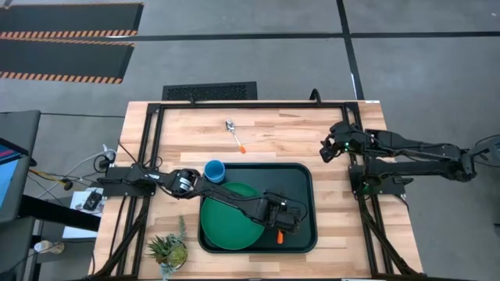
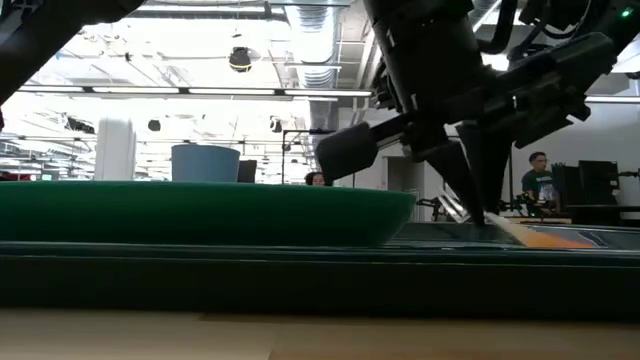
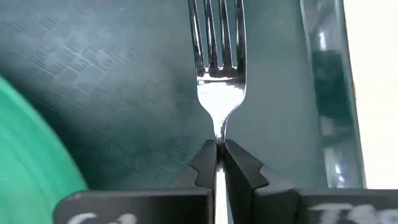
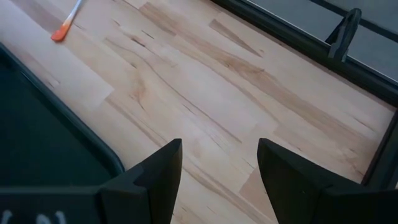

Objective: Pick and place plate/cup/fork/spoon on tray
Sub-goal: Put the orange fork on the black tray to the right of the green plate

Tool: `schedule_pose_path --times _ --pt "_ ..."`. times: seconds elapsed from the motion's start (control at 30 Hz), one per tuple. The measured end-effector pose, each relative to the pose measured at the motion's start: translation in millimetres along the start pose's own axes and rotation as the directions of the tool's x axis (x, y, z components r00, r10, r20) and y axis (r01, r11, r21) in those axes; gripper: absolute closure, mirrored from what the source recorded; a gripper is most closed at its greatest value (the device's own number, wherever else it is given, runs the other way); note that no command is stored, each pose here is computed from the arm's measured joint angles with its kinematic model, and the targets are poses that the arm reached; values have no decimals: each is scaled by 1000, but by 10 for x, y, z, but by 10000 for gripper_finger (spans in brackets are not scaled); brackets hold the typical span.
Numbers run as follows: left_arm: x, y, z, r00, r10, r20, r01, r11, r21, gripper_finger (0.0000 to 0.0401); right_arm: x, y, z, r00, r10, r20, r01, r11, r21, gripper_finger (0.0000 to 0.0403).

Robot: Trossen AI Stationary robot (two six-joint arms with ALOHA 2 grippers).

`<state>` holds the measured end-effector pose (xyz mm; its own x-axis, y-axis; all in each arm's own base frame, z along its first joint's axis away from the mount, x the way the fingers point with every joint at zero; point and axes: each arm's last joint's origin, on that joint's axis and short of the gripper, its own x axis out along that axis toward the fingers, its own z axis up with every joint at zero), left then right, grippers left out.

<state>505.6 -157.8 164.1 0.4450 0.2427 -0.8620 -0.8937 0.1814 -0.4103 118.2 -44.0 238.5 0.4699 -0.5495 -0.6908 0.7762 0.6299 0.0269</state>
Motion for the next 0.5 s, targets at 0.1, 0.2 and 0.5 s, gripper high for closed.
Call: schedule_pose_path --times 0.1,0.2,0.5 --pt "0 9 1 1000 8 2 -8 1000 4 401 0 0 0 1000 0 0 0 1000 -2 170" --pt "1 7 3 1000 7 1 -7 1000 4 401 0 0 0 1000 0 0 0 1000 -8 170" --pt "3 9 4 1000 11 -16 -11 1000 5 401 0 0 0 1000 0 0 0 1000 -9 170"
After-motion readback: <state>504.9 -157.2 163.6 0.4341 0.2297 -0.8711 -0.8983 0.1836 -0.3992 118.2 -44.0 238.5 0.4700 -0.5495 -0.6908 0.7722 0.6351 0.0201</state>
